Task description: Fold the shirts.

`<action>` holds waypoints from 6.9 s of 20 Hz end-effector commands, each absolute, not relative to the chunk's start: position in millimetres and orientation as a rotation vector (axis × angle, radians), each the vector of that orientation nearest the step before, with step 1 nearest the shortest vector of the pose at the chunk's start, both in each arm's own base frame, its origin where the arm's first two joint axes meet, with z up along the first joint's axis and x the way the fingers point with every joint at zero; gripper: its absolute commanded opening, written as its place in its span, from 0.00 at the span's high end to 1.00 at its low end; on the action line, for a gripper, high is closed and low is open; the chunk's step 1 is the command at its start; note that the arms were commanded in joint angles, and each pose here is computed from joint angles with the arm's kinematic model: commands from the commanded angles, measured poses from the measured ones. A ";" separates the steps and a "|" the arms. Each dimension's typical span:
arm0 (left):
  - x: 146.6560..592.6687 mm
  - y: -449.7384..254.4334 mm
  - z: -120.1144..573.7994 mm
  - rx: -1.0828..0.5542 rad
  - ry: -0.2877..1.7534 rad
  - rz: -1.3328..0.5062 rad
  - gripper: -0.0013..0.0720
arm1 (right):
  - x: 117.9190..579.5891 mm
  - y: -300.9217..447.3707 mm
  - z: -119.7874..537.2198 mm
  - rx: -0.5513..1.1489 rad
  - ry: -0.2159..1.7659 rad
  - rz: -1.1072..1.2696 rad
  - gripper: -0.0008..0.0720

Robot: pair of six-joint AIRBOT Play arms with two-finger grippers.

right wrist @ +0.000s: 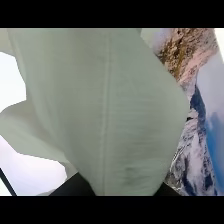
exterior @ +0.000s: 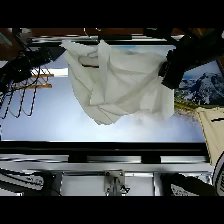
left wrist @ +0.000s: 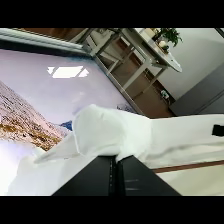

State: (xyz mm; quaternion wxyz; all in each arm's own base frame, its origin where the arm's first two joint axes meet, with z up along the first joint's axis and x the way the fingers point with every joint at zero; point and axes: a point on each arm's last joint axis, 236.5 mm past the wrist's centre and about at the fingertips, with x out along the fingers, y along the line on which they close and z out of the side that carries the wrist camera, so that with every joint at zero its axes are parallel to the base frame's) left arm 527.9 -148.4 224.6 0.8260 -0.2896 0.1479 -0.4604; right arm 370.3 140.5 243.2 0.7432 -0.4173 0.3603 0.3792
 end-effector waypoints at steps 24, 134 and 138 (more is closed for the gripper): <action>450.0 -229.8 272.9 0.005 0.363 -0.950 0.88 | 371.3 255.5 311.6 -0.060 0.640 0.946 0.89; 352.6 -159.7 314.3 -0.121 0.530 -0.780 0.24 | 193.3 -123.2 179.6 0.738 1.138 -0.462 0.18; 373.4 -125.7 240.4 -0.075 0.784 -0.608 0.32 | 211.8 -39.1 119.7 0.781 1.185 -0.226 0.24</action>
